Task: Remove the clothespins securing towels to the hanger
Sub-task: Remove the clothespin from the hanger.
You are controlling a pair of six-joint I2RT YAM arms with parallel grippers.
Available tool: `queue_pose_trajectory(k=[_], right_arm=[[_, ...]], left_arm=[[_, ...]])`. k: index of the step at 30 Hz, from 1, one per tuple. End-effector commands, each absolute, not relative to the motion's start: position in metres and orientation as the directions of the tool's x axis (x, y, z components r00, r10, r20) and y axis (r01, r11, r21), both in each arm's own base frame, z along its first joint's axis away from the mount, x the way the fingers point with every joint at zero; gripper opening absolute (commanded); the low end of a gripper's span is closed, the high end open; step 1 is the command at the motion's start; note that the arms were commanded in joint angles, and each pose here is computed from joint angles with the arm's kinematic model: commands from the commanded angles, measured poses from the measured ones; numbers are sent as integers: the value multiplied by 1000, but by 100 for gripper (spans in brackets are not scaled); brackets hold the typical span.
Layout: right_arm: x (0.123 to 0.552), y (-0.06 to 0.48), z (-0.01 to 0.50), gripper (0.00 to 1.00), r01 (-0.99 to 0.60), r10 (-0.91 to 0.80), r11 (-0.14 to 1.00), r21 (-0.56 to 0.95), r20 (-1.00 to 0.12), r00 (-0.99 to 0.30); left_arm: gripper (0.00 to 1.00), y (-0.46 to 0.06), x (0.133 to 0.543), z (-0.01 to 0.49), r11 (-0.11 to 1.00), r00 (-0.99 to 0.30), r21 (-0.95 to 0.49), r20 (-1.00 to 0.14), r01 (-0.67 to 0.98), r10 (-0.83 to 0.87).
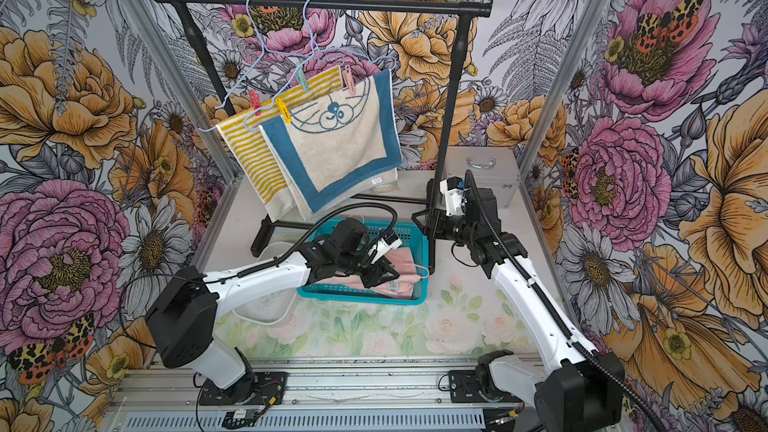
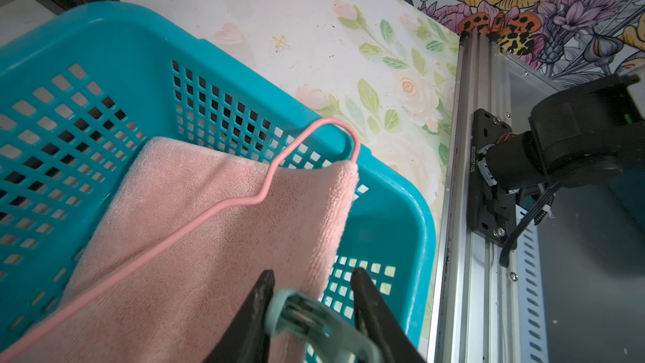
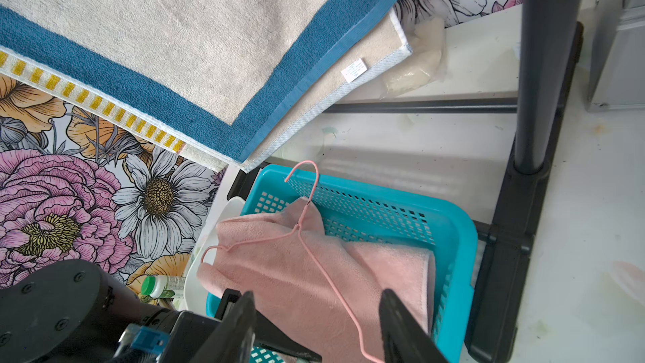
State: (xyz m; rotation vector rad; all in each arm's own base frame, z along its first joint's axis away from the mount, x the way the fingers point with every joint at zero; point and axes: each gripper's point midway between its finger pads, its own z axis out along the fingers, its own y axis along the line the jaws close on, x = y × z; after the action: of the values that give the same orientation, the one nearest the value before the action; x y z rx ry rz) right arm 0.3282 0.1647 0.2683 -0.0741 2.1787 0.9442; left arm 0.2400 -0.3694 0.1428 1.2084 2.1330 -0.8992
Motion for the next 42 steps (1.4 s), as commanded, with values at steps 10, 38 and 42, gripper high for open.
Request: queue_pose_trajectory(k=[10, 38, 42], right_arm=[[331, 171, 286, 57, -372, 210, 720, 586, -695, -688], [329, 176, 284, 56, -395, 178, 732, 555, -715, -676], [328, 177, 281, 56, -398, 169, 733, 551, -714, -679]], left_arm=[[18, -374, 247, 154, 378, -436, -262, -741, 888, 511], [0, -362, 279, 219, 474, -326, -61, -802, 878, 501], [0, -356, 286, 236, 500, -326, -59, -823, 864, 466]])
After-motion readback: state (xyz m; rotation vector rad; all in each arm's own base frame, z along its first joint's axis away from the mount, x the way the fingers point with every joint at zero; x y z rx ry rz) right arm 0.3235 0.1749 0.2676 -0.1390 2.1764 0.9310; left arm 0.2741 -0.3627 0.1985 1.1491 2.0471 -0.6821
